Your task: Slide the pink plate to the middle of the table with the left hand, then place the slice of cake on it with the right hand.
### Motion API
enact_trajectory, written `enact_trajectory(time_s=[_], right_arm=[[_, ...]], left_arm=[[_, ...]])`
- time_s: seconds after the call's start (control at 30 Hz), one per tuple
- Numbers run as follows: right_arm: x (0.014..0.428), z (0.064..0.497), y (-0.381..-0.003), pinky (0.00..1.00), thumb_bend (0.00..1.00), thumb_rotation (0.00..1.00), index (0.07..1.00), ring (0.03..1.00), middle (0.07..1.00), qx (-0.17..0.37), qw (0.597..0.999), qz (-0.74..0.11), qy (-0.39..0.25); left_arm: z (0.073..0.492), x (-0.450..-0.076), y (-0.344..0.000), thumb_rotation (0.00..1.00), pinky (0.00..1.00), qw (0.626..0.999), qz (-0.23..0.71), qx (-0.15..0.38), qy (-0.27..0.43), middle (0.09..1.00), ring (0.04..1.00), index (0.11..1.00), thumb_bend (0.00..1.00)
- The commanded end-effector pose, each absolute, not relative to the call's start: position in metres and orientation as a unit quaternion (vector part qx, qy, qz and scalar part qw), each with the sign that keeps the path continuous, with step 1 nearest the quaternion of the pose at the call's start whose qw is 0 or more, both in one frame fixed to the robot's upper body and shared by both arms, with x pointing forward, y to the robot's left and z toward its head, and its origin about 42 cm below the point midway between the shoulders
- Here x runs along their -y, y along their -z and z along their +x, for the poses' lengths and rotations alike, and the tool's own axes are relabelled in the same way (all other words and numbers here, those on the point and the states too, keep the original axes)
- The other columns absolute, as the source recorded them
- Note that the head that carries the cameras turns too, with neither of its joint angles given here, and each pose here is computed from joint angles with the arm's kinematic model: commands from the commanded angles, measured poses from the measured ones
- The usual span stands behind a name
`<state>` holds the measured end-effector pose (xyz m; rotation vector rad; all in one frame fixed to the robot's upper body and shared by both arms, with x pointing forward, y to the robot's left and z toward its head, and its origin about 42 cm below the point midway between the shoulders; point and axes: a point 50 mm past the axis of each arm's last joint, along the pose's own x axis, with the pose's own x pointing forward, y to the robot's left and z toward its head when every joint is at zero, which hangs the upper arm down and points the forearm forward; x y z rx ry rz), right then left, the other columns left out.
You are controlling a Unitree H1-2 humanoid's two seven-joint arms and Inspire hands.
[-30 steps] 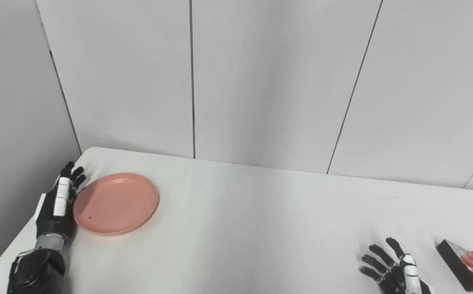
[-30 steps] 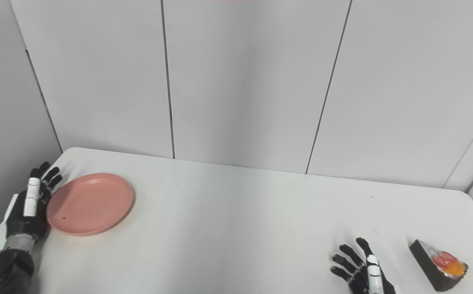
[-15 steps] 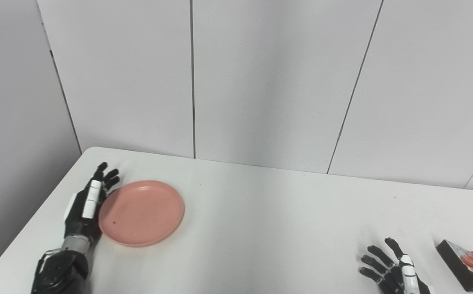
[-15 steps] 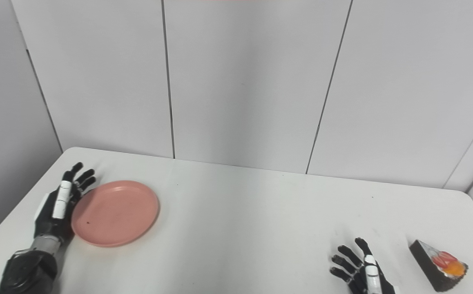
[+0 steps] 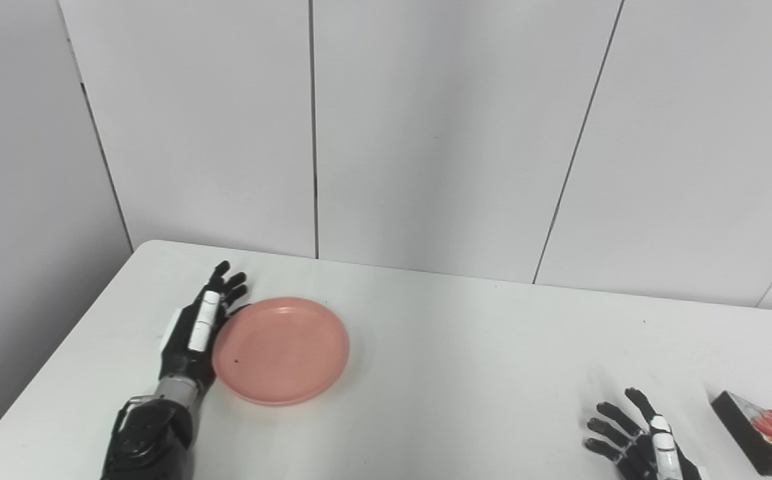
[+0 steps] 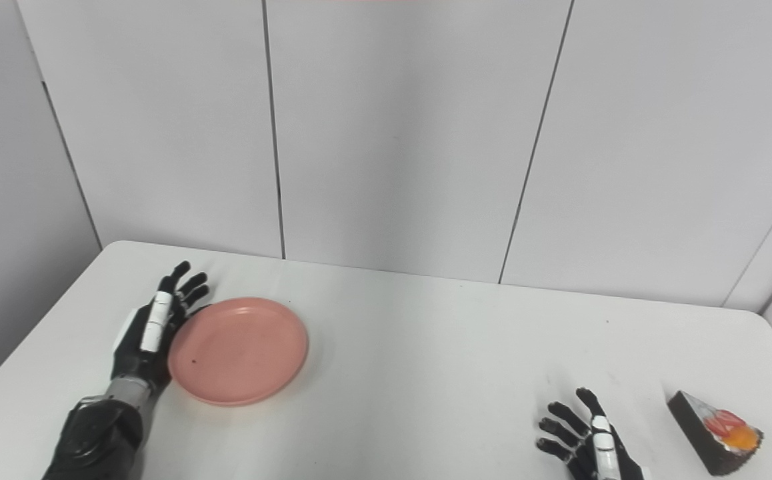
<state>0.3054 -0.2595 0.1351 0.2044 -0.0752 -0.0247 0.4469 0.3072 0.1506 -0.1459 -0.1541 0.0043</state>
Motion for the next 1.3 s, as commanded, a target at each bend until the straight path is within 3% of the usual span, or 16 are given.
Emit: enact_trajectory(time_s=[0.0, 0.67, 0.87, 1.07, 1.27], right_arm=[[0.256, 0.301, -0.132, 0.65, 0.62, 0.83, 0.883, 0.712, 0.751, 0.034, 0.993, 0.110, 0.008], [0.224, 0.301, -0.146, 0.62, 0.65, 0.81, 0.850, 0.681, 0.733, 0.037, 0.995, 0.097, 0.008], [0.212, 0.301, -0.150, 0.61, 0.62, 0.80, 0.844, 0.680, 0.735, 0.037, 0.995, 0.094, 0.011], [0.206, 0.300, -0.153, 0.61, 0.60, 0.79, 0.846, 0.678, 0.732, 0.037, 0.995, 0.096, 0.011], [0.207, 0.298, -0.154, 0.60, 0.62, 0.81, 0.846, 0.671, 0.731, 0.032, 0.995, 0.089, 0.014]], left_arm=[[0.445, -0.291, -0.143, 0.84, 0.80, 0.995, -0.082, 0.058, 0.018, 0.902, 0.914, 0.938, 0.93], [0.418, -0.227, -0.155, 0.82, 0.91, 0.988, -0.133, 0.050, 0.061, 0.926, 0.951, 0.951, 0.94], [0.416, -0.207, -0.155, 0.81, 0.93, 0.987, -0.139, 0.054, 0.059, 0.977, 0.963, 0.972, 0.92], [0.416, -0.186, -0.153, 0.85, 0.99, 0.974, -0.215, 0.027, 0.060, 0.998, 0.995, 0.984, 0.90], [0.420, -0.173, -0.155, 0.85, 0.94, 0.970, -0.235, 0.023, 0.060, 0.986, 0.988, 0.999, 0.92]])
